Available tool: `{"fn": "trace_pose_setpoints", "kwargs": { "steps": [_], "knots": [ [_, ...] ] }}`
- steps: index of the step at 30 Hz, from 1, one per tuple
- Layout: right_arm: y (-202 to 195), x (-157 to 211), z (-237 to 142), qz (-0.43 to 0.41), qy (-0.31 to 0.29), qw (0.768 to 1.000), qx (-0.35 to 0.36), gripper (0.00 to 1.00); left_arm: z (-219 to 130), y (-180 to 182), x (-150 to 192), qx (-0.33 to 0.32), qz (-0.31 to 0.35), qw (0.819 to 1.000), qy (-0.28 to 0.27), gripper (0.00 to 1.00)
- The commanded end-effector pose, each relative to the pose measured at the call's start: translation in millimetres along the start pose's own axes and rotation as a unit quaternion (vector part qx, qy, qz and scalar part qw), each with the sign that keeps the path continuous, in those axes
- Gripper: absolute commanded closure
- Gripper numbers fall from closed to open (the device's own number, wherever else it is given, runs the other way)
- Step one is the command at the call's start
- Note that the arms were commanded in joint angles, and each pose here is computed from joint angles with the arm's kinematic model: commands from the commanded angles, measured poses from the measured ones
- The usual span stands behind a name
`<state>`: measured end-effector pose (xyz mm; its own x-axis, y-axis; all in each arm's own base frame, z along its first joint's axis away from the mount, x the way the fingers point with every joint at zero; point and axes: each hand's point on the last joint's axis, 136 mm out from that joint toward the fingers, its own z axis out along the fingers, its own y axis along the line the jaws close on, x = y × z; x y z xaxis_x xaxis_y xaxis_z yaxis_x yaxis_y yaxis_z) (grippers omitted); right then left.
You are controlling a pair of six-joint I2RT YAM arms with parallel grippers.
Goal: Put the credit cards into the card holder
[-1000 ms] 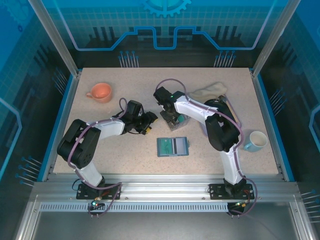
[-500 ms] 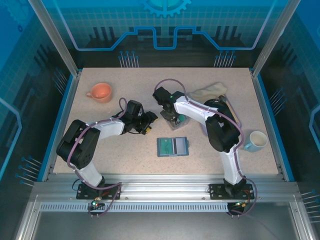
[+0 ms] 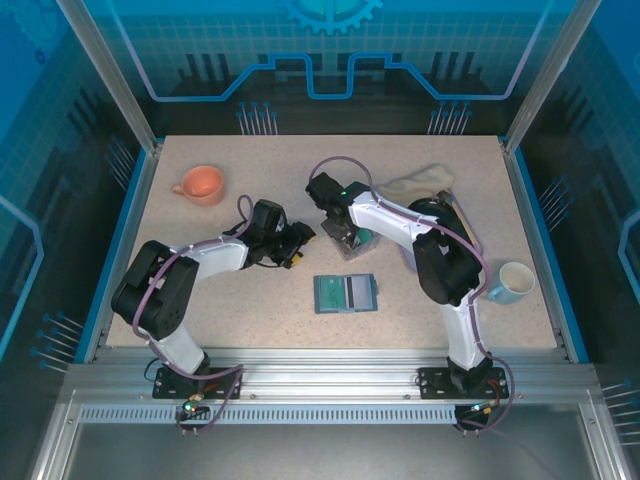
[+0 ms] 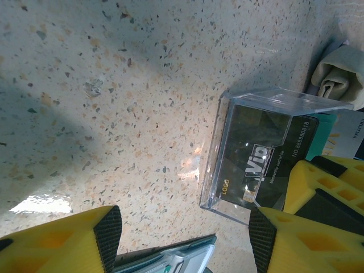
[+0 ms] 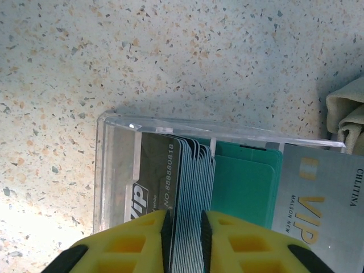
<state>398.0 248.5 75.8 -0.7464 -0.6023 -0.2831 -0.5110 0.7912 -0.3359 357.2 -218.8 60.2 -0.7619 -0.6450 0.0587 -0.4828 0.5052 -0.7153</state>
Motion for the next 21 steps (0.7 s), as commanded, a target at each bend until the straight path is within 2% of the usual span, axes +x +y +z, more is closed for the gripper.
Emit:
{"fn": "trace_pose_setpoints", "kwargs": {
  "steps": [1, 7, 21],
  "knots": [
    [1.8, 2.0, -11.4, -0.008, -0.003, 1.0, -0.003, 0.74, -5.5, 2.1, 0.1, -0.002, -0.009, 1.0, -0.001, 0.36],
    [11.5, 4.6, -2.7, -0.009, 0.008, 1.0, -0.023, 0.61, -4.9, 1.1, -0.1, -0.001, -0.009, 1.0, -0.001, 0.36],
    [7.7, 10.2, 21.5, -0.019, 0.035, 0.999, 0.011, 0.59, -3.8, 2.2, -0.5, -0.004, -0.01, 1.0, 0.0, 0.36]
  ]
}}
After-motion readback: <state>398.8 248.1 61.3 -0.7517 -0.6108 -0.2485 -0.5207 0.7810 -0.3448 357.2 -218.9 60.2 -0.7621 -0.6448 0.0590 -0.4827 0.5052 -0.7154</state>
